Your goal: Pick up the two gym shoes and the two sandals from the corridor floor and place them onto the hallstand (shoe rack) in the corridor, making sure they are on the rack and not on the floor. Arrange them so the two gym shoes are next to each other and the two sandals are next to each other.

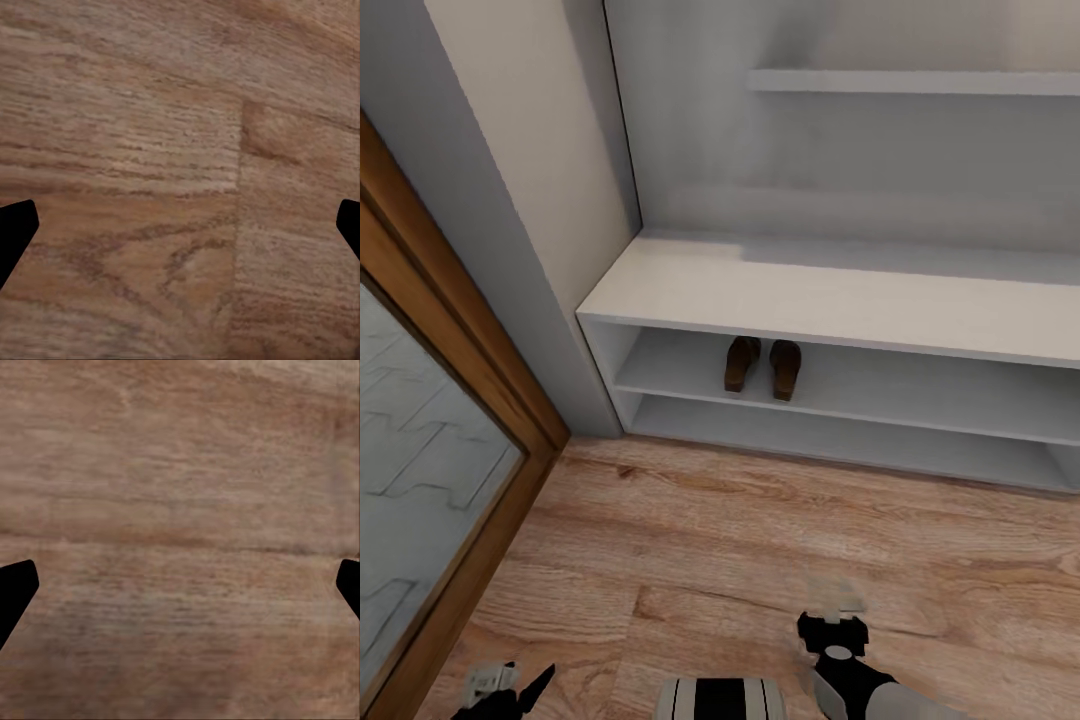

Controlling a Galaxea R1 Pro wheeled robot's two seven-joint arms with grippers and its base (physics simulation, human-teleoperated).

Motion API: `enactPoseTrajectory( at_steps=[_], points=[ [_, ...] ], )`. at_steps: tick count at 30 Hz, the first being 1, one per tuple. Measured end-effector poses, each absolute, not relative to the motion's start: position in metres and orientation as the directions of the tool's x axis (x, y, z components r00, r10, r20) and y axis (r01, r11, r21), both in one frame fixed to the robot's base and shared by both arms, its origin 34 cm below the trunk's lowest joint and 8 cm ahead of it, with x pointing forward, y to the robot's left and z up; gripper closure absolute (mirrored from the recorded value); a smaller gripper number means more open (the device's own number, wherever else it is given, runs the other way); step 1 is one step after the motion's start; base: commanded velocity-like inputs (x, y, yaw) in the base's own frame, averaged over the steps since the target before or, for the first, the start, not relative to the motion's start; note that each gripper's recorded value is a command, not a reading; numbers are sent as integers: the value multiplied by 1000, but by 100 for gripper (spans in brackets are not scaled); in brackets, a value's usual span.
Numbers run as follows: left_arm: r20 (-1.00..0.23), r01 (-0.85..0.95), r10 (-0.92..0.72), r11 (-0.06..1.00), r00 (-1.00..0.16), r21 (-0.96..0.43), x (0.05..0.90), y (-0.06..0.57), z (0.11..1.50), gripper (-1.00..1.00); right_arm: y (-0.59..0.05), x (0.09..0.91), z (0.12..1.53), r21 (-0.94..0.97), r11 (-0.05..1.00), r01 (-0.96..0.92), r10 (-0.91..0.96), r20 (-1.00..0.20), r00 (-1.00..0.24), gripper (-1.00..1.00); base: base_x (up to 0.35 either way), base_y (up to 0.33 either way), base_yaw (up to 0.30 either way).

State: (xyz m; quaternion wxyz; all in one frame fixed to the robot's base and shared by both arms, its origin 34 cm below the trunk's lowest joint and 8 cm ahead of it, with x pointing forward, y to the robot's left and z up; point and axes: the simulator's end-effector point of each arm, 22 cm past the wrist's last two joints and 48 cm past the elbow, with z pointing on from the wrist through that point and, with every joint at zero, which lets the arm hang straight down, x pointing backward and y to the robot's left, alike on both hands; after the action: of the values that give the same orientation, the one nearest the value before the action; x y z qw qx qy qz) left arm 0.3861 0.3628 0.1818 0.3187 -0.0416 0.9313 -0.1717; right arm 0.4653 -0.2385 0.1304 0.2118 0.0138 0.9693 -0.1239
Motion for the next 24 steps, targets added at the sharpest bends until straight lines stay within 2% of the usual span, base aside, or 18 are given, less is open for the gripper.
enactPoseTrajectory(
  at_steps=[7,11,24],
  points=[
    [-592,-3,-206,946,-779,-325,381,369,179,-100,-279,440,117,-188,982,16,-58,-380,-923,-100,0,0,0],
    [-576,-103,-262,950,-774,-293,367,380,170,-100,-304,429,112,-102,994,-38,-72,-362,-929,-100,0,0,0],
    [-581,-146,-267,958,-769,-247,364,390,166,-100,-316,416,110,-88,995,-55,-82,-353,-932,-100,0,0,-27]
  ],
)
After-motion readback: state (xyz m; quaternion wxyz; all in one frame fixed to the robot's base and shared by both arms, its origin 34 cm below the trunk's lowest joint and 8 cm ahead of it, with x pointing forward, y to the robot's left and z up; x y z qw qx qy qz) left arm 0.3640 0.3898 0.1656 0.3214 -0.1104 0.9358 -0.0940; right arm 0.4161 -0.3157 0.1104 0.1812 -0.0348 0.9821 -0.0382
